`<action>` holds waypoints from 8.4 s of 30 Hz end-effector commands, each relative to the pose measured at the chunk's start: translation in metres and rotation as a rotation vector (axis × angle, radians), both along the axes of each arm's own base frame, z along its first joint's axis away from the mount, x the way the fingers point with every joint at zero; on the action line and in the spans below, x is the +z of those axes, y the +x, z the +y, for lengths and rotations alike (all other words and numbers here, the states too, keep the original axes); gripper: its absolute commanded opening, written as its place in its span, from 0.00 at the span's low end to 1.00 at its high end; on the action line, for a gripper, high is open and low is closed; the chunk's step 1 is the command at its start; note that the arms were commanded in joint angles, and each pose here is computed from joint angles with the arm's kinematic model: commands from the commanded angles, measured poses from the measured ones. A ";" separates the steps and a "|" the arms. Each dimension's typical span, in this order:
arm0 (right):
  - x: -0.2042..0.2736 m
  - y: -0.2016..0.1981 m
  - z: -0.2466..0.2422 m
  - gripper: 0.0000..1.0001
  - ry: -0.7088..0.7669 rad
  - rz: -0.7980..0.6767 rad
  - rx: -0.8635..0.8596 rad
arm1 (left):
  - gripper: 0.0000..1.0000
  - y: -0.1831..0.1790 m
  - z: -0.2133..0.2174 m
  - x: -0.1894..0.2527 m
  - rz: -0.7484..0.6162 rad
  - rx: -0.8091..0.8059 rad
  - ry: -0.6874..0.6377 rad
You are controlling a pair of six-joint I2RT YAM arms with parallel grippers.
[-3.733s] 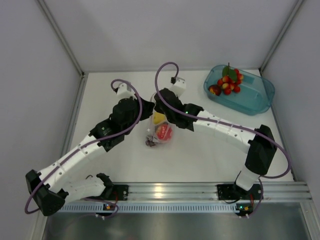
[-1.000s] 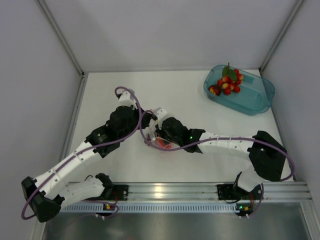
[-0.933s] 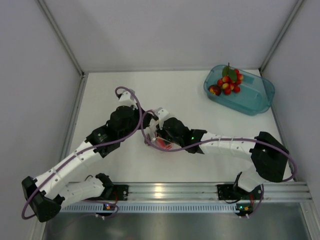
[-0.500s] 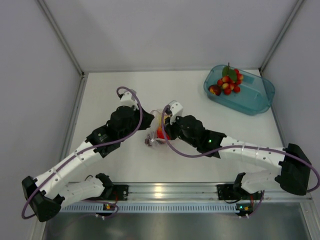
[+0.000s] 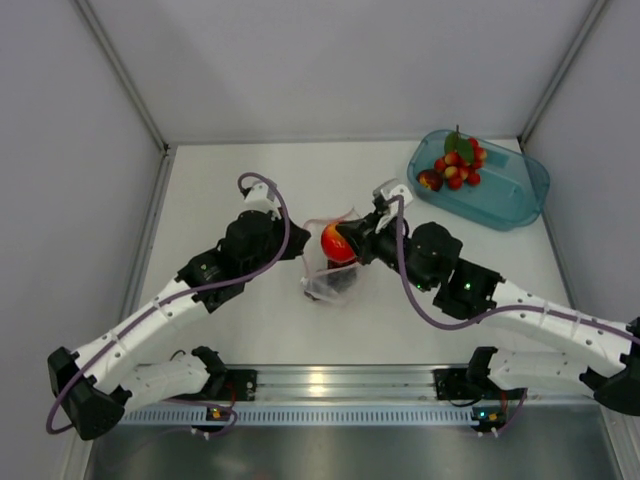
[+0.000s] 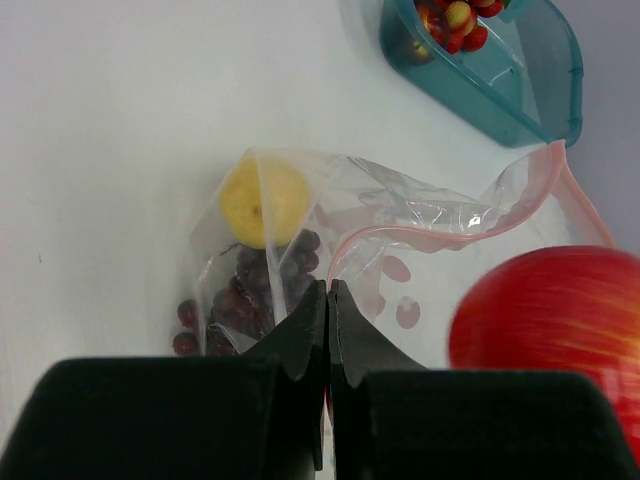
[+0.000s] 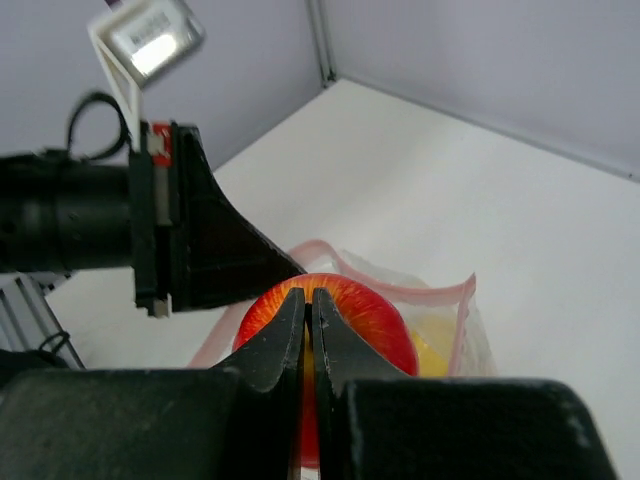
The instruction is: Open the zip-top bag and remove the fake food
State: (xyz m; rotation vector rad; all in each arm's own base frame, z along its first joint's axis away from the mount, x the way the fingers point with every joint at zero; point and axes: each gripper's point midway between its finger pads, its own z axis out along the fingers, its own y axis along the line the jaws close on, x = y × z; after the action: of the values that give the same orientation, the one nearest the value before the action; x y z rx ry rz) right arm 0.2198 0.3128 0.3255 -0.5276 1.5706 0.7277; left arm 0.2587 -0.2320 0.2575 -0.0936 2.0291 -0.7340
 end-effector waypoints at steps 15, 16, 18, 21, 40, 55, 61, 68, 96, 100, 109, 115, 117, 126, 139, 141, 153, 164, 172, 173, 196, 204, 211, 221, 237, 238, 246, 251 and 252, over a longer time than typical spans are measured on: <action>0.099 0.089 -0.195 0.00 0.189 -0.137 -0.662 | 0.00 0.006 -0.001 0.013 -0.045 0.015 -0.019; 0.099 0.096 -0.209 0.00 0.185 -0.140 -0.701 | 0.00 0.006 -0.001 0.012 -0.044 0.015 -0.018; 0.087 0.119 -0.239 0.00 0.152 -0.124 -0.776 | 0.00 0.005 0.000 0.013 -0.047 0.016 -0.023; 0.056 0.155 -0.280 0.00 0.104 -0.051 -0.883 | 0.00 0.004 0.000 0.014 -0.047 0.010 -0.026; -0.094 0.270 -0.453 0.00 0.001 0.139 -1.398 | 0.00 -0.017 0.004 0.015 -0.052 -0.073 -0.009; -0.140 0.311 -0.466 0.52 0.033 0.174 -1.289 | 0.00 -0.031 0.005 0.016 -0.047 -0.127 -0.017; -0.097 0.298 -0.461 0.99 0.068 0.137 -1.295 | 0.00 -0.031 0.003 0.018 -0.044 -0.135 -0.027; -0.059 0.264 -0.401 0.99 0.256 0.385 -1.215 | 0.00 -0.028 -0.005 0.038 -0.056 -0.141 -0.063; 0.045 0.050 -0.043 0.39 0.259 0.423 -0.276 | 0.00 0.016 -0.041 0.067 -0.069 -0.055 -0.165; 0.027 0.042 -0.020 0.30 0.202 0.456 -0.324 | 0.00 0.019 -0.046 0.067 -0.068 -0.039 -0.192; -0.015 0.048 -0.006 0.16 0.200 0.505 -0.447 | 0.00 0.019 -0.041 0.070 -0.083 0.066 -0.247; -0.018 0.063 -0.006 0.11 0.215 0.491 -0.535 | 0.00 0.008 -0.049 0.073 -0.086 0.057 -0.289; -0.021 0.070 -0.005 0.09 0.222 0.488 -0.572 | 0.00 0.001 -0.050 0.072 -0.104 0.076 -0.300; -0.055 0.082 0.015 0.04 0.228 0.536 -0.614 | 0.00 -0.015 -0.048 0.083 -0.135 0.085 -0.352; -0.137 0.080 0.033 0.08 0.081 0.455 -0.549 | 0.00 -0.007 -0.007 0.072 -0.191 0.225 -0.252; -0.143 0.083 0.040 0.13 0.048 0.425 -0.517 | 0.00 -0.008 -0.007 0.070 -0.191 0.219 -0.233; -0.167 0.096 0.063 0.31 -0.126 0.289 -0.358 | 0.00 -0.011 0.010 0.040 -0.161 0.238 -0.082; -0.214 0.121 0.046 0.45 -0.283 0.328 -0.449 | 0.00 -0.012 0.019 0.044 -0.181 0.236 -0.032; -0.236 0.142 0.039 0.56 -0.315 0.379 -0.449 | 0.00 -0.009 0.021 0.027 -0.164 0.245 0.010; -0.240 0.140 0.041 0.58 -0.326 0.388 -0.435 | 0.00 -0.009 0.021 0.023 -0.157 0.244 0.021; -0.305 0.150 0.046 0.83 -0.436 0.498 -0.396 | 0.00 -0.003 0.030 0.009 -0.140 0.256 0.049; -0.271 0.153 0.047 0.61 -0.371 0.414 -0.367 | 0.00 -0.001 0.032 0.007 -0.131 0.261 0.049; -0.215 0.137 0.043 0.60 -0.288 0.342 -0.332 | 0.00 -0.001 0.032 0.011 -0.137 0.260 0.041; -0.172 0.103 0.036 0.59 -0.231 0.338 -0.238 | 0.00 0.000 0.031 0.012 -0.137 0.257 0.043; -0.081 0.046 0.021 0.55 -0.071 0.283 -0.044 | 0.00 0.001 0.029 0.008 -0.129 0.257 0.050; -0.076 0.043 0.021 0.55 -0.060 0.279 -0.031 | 0.00 0.000 0.029 0.008 -0.129 0.255 0.049; -0.047 0.029 0.013 0.54 0.007 0.316 -0.017 | 0.00 -0.001 0.024 0.007 -0.120 0.232 0.042; -0.034 0.034 0.016 0.46 0.106 0.351 -0.056 | 0.00 -0.005 0.009 0.011 -0.106 0.162 0.001; -0.037 0.035 0.017 0.44 0.089 0.368 -0.063 | 0.00 -0.007 0.003 0.014 -0.110 0.132 -0.003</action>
State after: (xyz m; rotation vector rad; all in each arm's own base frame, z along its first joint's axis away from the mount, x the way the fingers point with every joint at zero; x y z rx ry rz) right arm 0.2519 0.3239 0.2348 -0.3831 1.9760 0.7775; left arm 0.2478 -0.2266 0.2562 -0.1951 1.9242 -0.6290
